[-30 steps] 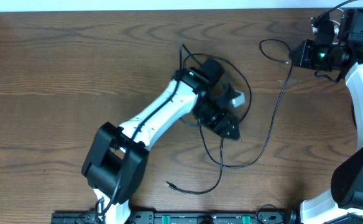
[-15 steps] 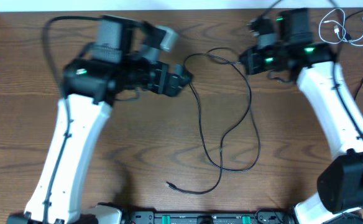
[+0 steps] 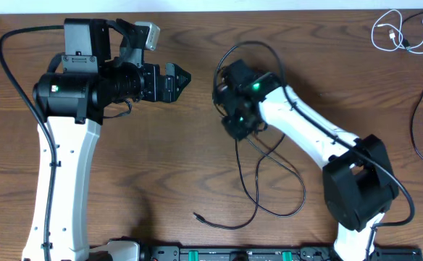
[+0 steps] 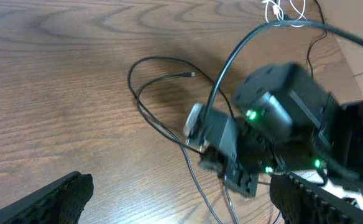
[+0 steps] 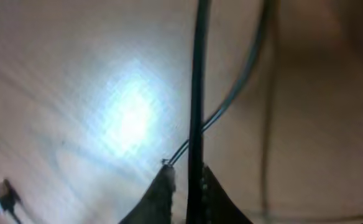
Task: Untangle cables
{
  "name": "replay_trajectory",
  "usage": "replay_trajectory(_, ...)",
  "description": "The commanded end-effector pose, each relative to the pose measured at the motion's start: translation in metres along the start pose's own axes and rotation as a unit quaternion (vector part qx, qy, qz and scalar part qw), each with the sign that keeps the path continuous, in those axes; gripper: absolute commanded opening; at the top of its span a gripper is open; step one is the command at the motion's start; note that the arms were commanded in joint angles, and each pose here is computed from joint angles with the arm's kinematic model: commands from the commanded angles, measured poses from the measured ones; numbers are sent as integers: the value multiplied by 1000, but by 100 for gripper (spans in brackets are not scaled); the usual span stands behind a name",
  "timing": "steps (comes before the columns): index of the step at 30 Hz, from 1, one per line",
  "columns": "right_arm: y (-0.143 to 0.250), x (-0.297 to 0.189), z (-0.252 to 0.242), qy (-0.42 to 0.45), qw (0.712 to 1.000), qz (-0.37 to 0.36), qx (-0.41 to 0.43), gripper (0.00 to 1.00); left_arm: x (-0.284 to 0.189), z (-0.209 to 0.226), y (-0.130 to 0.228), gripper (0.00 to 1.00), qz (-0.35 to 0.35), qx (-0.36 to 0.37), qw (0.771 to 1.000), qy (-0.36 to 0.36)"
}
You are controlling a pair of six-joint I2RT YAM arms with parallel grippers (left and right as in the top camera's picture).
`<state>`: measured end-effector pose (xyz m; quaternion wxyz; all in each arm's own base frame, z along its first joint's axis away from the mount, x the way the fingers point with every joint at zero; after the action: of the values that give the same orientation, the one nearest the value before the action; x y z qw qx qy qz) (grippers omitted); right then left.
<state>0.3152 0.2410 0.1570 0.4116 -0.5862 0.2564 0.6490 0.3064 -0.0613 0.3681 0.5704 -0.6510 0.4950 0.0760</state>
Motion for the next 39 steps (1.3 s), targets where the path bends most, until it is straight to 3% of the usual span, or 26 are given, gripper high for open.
replay_trajectory(1,5,5,15,17,999,17,-33,12,0,2,-2,96,0,-6,1000,-4)
replay_trajectory(4,7,7,20,34,999,19,5,16,1,5,-1,96,4,-7,1000,-13)
replay_trajectory(8,9,10,17,47,995,19,85,48,1,5,-1,96,5,-8,1000,-13)
replay_trajectory(9,11,11,15,63,990,16,125,66,1,5,-1,96,5,-8,1000,-13)
replay_trajectory(11,15,15,12,79,975,15,206,76,1,5,-1,96,5,-8,1000,-13)
replay_trajectory(18,41,37,0,126,941,40,312,88,1,4,2,96,12,-13,1000,-12)
replay_trajectory(28,60,53,-3,120,929,67,344,87,1,4,3,96,16,-15,1000,-12)
replay_trajectory(39,71,64,-10,120,937,82,317,77,1,4,3,96,17,-15,1000,-12)
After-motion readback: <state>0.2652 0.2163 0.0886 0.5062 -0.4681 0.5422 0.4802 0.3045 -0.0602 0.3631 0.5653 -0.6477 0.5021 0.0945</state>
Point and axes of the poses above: each gripper's point midway between its finger pads, its own x axis out along the fingers, its own z axis along the line the jaws close on, y = z × x, the point moved 9 cm from there along -x, back along the fingers, and after that the axes turned 6 degrees about x, right-handed, at the moved point
